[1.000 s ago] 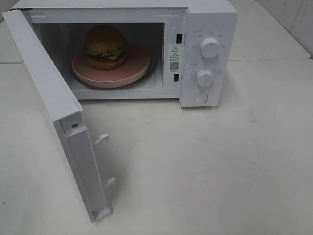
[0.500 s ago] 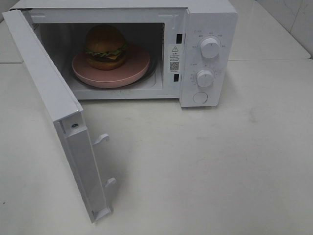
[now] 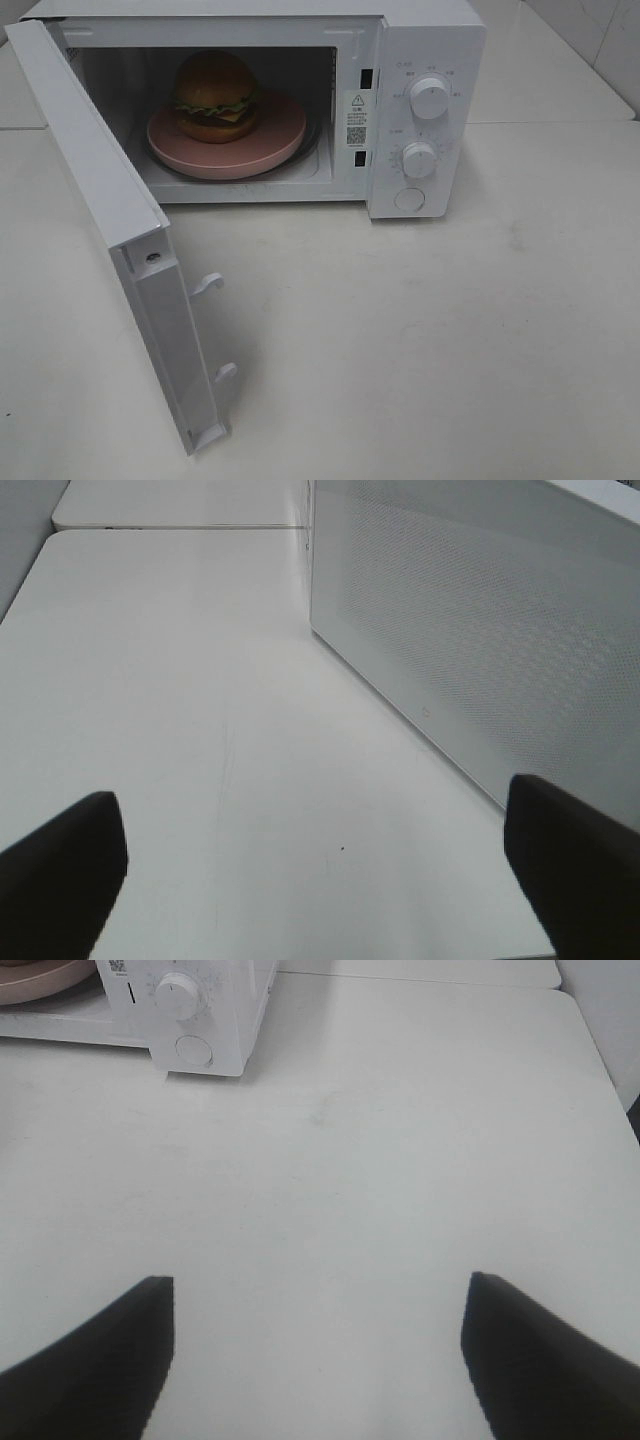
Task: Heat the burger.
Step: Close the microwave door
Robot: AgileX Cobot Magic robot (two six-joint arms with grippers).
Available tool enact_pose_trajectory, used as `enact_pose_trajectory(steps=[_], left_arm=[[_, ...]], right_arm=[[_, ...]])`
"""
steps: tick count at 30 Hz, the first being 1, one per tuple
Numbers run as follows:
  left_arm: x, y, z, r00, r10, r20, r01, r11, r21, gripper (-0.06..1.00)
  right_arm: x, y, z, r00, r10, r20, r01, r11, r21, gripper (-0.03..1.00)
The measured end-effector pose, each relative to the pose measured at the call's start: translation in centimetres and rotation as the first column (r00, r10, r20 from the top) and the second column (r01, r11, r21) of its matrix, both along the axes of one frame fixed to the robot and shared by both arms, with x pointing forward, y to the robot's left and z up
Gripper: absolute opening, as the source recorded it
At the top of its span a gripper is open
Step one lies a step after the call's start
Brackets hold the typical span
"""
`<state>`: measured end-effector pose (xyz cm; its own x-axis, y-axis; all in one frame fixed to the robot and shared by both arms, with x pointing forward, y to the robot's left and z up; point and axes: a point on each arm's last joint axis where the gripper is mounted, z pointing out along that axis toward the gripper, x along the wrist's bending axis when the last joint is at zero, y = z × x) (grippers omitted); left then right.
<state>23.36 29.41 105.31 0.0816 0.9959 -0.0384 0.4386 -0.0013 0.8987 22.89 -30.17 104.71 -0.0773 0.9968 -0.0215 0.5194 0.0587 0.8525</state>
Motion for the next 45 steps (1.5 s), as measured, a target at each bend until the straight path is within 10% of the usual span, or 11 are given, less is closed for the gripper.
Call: enact_pose_trajectory(steps=[37,45], left_arm=[[0.3,0.0,1.3,0.998,0.013,0.059,-0.012,1.000,-0.021,0.94],[2.8,0.1,2.4,0.997,0.024,0.067,-0.022,0.999,-0.027,0.37]], right_arm=[[0.0,0.0,0.0,1.000,0.001,0.000,-0.001,1.000,0.001,0.77],[0.0,0.0,0.0,1.000,0.001,0.000,-0.001,1.000,0.001,0.77]])
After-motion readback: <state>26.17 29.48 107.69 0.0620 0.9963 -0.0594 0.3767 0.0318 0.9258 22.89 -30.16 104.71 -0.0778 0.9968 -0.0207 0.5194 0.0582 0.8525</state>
